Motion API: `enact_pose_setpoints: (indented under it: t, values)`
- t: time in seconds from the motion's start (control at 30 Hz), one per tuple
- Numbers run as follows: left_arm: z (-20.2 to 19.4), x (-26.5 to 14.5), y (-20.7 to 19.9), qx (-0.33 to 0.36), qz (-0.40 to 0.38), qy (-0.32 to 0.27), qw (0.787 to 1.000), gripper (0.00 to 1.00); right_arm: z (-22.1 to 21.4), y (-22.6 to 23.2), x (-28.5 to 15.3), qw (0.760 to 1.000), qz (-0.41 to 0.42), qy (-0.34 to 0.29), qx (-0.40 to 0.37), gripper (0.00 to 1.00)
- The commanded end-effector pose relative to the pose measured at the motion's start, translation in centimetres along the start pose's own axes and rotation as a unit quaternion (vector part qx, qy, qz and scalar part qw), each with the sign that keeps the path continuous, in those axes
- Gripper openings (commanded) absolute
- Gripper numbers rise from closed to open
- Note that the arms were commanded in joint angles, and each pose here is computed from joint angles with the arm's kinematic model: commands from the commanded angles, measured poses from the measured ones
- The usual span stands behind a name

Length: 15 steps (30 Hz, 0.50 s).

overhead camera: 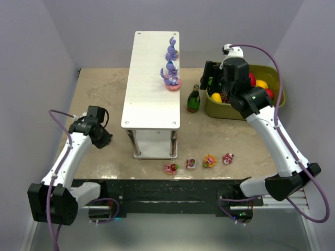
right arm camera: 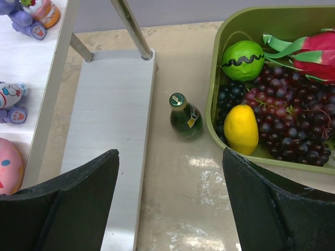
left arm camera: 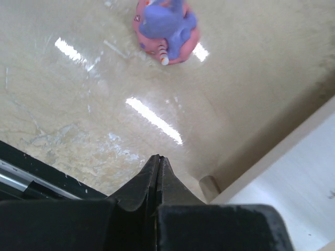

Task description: Place and organize the plastic toys onto the shelf

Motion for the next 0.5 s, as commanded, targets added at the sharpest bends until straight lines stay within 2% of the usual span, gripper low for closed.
enact_pose_setpoints:
  t: [0.0, 0.2, 0.3, 0.33, 0.4, 0.43, 0.47]
  values:
    - [2.9, -2.3, -0.7, 0.013, -0.016, -0.048, 0.999, 0.00, 1.5, 0.0, -0.5, 0.999, 0.001, -0.032, 0.003, 0.83]
    - [5.2, -4.8, -1.0, 0.029, -0.021, -0.087, 0.996, 0.00, 1.8, 0.2, -0.3, 0.999, 0.004, -0.035, 0.003, 0.83]
    - [4.9, -4.1, -0.5, 0.033, -0.006, -0.084, 0.996, 0.26, 1.7, 0.4, -0.2, 0.999, 0.009, -0.032, 0.002, 0.83]
    - [4.4, -3.2, -0.3, 0.035, 0.002, -0.073, 0.997, 0.45, 1.7, 0.5, -0.2, 0.999, 0.011, -0.031, 0.001, 0.83]
    - [4.3, -2.4, -0.4, 0.032, 0.004, -0.070, 0.997, 0.59, 1.6, 0.3, -0.2, 0.999, 0.009, -0.031, 0.001, 0.83]
    - [4.1, -1.7, -0.4, 0.032, 0.011, -0.062, 0.998, 0.70, 1.5, 0.3, -0.1, 1.000, 0.008, -0.029, -0.001, 0.83]
    - [4.1, -1.3, -0.3, 0.029, 0.015, -0.063, 0.997, 0.75, 1.4, 0.2, -0.1, 1.000, 0.007, -0.028, -0.002, 0.83]
Point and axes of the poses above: each gripper's point midway between its finger pads, its own x axis out along the fingers, its own y axis along the line the jaws close on, z = x × y, the point moved 3 cm from there along -x, back along the fingers, and after that the axes turned 14 degrees about x, right-handed, at the moved point
